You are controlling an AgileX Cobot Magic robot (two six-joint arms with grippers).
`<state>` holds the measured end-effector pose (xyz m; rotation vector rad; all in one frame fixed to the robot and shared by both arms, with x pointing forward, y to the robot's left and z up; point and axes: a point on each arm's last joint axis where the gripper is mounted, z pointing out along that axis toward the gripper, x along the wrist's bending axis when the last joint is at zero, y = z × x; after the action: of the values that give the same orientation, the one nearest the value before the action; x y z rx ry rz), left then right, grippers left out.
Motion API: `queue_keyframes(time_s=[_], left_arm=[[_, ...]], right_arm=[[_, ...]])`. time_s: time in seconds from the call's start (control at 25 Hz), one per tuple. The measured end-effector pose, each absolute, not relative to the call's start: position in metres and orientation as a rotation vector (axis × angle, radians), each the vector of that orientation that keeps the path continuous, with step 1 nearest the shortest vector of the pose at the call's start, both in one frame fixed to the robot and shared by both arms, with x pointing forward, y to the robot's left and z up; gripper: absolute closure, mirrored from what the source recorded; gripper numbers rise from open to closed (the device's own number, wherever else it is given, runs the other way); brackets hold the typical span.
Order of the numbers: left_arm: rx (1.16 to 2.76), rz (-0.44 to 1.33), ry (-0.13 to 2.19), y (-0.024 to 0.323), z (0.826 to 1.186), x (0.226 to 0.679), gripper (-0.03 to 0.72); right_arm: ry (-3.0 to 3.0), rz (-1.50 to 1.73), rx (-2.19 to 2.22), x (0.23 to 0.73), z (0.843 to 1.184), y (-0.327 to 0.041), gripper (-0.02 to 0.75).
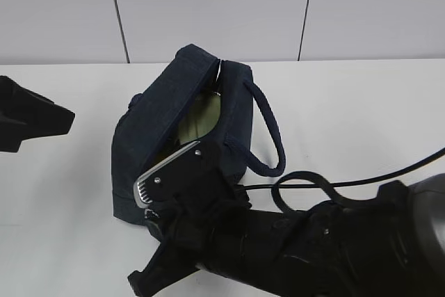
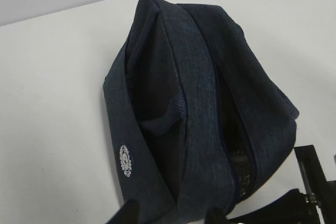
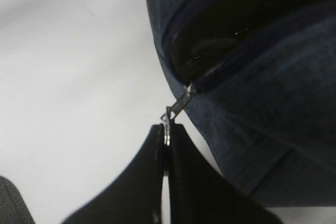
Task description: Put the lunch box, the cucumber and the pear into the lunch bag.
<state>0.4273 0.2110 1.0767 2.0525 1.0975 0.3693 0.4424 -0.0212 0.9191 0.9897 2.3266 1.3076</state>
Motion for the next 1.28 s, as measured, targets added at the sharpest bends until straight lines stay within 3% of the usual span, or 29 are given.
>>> queue_keyframes(time_s=[0.48, 0.8, 1.12, 1.28], left_arm=[[2.056, 0.365, 1.098, 0.211, 1.076, 0.427, 0.446], [2.08, 0.337, 1.099, 0.211, 1.074, 0.425, 0.446], [2.217, 0.218, 1.152, 0.206, 1.047, 0.439, 0.446], [2.205, 0.257, 1.137, 0.205, 1.044, 0.446, 0.446]], right_arm=[[2.368, 1.318, 0.828, 0.454, 0.971, 0.003, 0.738], [2.38, 1.289, 0.828, 0.46, 0.975, 0.001, 0.738], [2.36, 1.296, 0.833, 0.463, 0.985, -0.006, 0.738], [2.326, 1.309, 0.867, 0.469, 0.996, -0.015, 0.738]])
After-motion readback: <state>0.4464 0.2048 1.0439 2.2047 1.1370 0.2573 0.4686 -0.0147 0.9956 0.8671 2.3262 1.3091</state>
